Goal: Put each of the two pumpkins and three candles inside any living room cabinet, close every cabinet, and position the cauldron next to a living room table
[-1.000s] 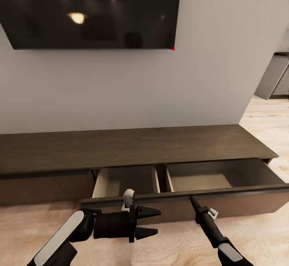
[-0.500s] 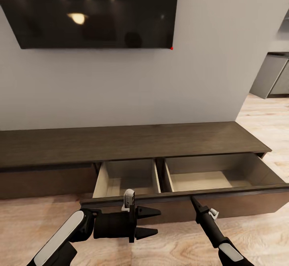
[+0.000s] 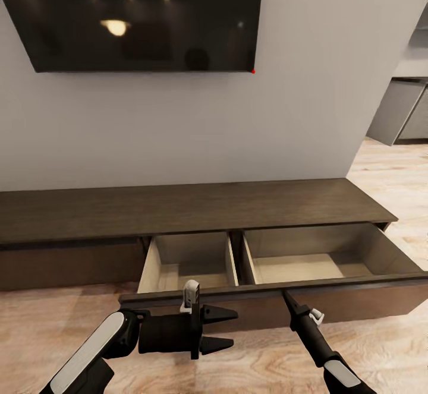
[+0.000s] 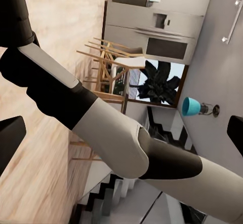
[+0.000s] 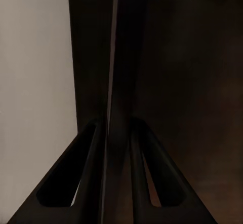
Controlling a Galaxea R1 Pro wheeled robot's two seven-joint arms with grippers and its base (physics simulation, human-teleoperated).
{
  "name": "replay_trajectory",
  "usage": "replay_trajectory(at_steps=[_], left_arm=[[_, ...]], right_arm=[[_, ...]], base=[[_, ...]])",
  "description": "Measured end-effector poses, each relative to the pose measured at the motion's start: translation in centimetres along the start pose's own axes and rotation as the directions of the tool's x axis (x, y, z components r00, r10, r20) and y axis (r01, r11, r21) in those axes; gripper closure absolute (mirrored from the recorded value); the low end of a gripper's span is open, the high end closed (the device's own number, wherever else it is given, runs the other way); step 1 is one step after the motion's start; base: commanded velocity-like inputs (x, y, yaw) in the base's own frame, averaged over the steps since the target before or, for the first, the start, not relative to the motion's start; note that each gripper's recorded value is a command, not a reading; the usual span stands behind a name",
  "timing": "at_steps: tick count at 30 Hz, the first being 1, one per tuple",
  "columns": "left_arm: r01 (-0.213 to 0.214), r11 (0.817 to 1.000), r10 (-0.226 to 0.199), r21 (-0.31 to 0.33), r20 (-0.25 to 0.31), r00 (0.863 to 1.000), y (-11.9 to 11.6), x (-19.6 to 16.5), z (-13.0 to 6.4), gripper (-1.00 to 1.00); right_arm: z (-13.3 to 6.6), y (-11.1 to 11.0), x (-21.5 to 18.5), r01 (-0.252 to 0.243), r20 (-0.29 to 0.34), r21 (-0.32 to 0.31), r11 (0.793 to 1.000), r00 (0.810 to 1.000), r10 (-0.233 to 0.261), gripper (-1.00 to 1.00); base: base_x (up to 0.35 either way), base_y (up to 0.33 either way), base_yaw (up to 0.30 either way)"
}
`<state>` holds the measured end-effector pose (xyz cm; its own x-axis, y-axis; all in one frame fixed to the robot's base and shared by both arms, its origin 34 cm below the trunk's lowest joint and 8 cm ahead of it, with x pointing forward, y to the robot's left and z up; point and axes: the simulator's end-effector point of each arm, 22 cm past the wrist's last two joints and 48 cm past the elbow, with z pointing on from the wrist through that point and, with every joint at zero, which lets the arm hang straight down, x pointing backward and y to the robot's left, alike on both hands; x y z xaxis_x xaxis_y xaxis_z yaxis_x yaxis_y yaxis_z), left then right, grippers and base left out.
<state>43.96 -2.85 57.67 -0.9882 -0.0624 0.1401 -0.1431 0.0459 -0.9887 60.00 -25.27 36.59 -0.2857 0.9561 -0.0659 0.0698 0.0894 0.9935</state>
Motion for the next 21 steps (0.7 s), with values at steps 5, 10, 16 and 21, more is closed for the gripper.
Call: replay_trajectory(at_steps=[5,10,16,21], left_arm=[[0.000,1.000,0.000,0.000,0.000,1.000,-0.01,-0.01,-0.01,-1.00],[0.000,1.000,0.000,0.000,0.001,1.000,-0.02,-0.02,-0.02,-1.00],[0.000,1.000,0.000,0.000,0.001,1.000,0.00,-0.03,-0.02,-1.00],[0.000,1.000,0.000,-0.001,0.002,1.000,0.01,-0.05,-0.06,-1.00]], right_arm=[[-0.05,0.00,-0.02,0.004,-0.004,0.000,1.000,1.000,-0.004,1.00],[-0.14,0.00,0.01,0.003,-0.003,-0.003,1.000,1.000,-0.003,1.00],[-0.01,-0.01,-0.05,0.001,0.001,0.000,1.000,1.000,-0.001,1.00],[-0.06,0.00,-0.07,0.005,-0.003,0.000,1.000,1.000,-0.005,1.00]], base=[[-0.039,0.000,0.000],[-0.004,0.000,0.000],[-0.068,0.000,0.000],[-0.038,0.000,0.000]])
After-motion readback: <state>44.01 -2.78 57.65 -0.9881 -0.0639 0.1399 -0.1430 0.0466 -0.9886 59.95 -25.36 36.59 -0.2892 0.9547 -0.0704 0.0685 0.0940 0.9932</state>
